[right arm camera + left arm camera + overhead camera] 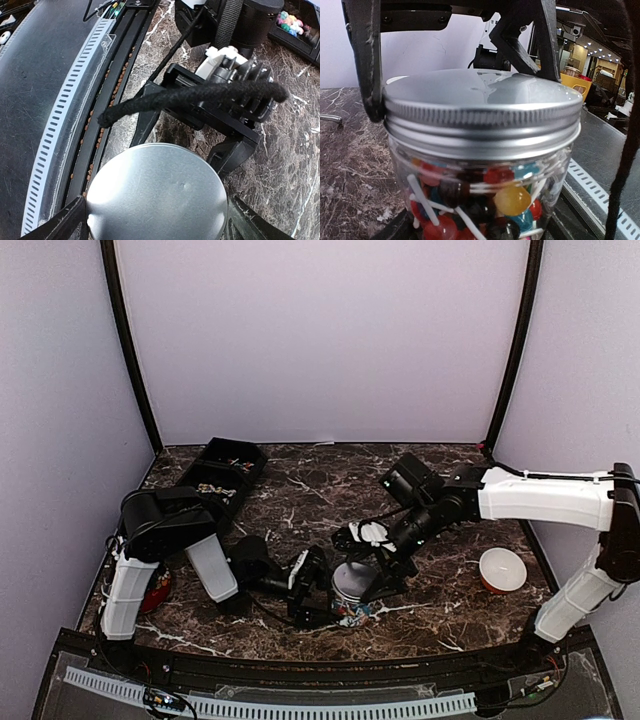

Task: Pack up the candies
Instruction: Rotate the box lid from the packing box.

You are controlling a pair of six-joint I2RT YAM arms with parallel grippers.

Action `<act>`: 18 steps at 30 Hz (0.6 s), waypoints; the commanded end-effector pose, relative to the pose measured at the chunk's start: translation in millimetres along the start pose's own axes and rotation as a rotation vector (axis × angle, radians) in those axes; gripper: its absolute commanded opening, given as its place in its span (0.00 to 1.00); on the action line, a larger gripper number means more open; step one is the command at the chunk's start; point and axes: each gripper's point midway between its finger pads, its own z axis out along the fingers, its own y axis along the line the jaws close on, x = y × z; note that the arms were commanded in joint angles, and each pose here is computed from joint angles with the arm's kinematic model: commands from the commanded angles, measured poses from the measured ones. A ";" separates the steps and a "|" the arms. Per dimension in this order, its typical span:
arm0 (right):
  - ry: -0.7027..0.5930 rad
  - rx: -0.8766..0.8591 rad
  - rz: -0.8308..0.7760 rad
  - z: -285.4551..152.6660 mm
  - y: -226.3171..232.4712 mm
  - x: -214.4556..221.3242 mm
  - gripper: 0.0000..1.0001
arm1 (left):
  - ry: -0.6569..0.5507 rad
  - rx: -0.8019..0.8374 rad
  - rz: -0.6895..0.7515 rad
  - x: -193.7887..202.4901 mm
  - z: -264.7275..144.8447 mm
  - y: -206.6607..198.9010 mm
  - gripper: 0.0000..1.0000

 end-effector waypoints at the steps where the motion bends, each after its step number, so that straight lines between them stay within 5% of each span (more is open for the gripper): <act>1: -0.059 0.019 0.028 -0.1 2.6 -9.1 0.88 | -0.149 -0.119 0.147 -56.3 -9.3 16.6 0.72; 18: -0.231 0.167 0.184 1.5 -22.5 -19.5 0.88 | -0.173 -0.322 0.238 -85.0 -27.1 31.9 0.72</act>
